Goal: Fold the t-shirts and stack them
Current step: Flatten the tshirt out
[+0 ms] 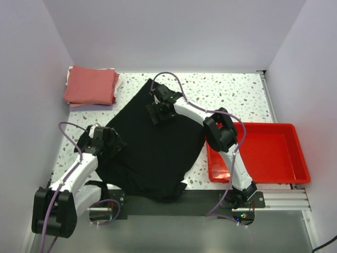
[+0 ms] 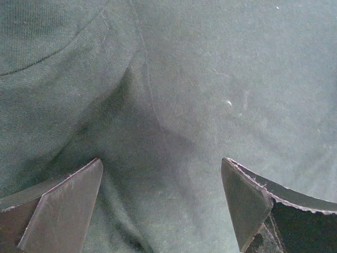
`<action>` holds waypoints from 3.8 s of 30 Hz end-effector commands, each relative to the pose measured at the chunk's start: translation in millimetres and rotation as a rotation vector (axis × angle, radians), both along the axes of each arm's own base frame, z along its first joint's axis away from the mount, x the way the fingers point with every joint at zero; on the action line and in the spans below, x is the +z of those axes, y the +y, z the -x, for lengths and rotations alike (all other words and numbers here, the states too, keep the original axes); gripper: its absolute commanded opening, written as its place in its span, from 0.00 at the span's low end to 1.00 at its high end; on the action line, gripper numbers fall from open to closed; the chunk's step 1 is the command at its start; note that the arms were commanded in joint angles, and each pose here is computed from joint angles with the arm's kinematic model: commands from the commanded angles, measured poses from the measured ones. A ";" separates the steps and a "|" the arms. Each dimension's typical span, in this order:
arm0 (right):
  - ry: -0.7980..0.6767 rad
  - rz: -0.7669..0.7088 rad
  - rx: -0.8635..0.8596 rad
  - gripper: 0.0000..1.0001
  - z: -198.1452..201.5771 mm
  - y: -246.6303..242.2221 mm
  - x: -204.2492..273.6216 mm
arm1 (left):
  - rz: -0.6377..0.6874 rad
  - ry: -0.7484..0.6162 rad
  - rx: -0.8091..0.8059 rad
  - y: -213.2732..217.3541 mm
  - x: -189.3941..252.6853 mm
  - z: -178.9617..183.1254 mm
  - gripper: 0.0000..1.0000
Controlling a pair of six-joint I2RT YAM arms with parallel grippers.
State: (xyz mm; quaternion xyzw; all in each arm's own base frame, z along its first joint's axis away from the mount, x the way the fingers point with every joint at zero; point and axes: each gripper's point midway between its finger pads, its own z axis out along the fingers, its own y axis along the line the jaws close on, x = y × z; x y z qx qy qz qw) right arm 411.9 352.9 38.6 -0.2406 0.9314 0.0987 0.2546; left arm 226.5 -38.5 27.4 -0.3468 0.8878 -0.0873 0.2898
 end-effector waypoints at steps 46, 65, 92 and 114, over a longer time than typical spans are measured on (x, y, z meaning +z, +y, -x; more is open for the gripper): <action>0.155 -0.203 -0.312 0.99 -32.7 -146.8 -5.0 | -0.342 -0.296 -0.368 -90.5 64.6 -404.7 1.00; -0.027 -0.302 -0.173 0.99 29.7 -115.3 93.9 | -0.165 -0.289 -0.313 -91.7 143.5 -165.7 1.00; -0.014 -0.360 -0.137 0.99 141.2 -139.2 95.9 | -0.061 -0.066 -0.011 -41.0 36.9 -25.0 0.23; -0.002 -0.255 -0.130 0.99 150.5 -158.1 79.3 | -0.224 -0.187 0.116 3.6 111.8 -22.9 0.00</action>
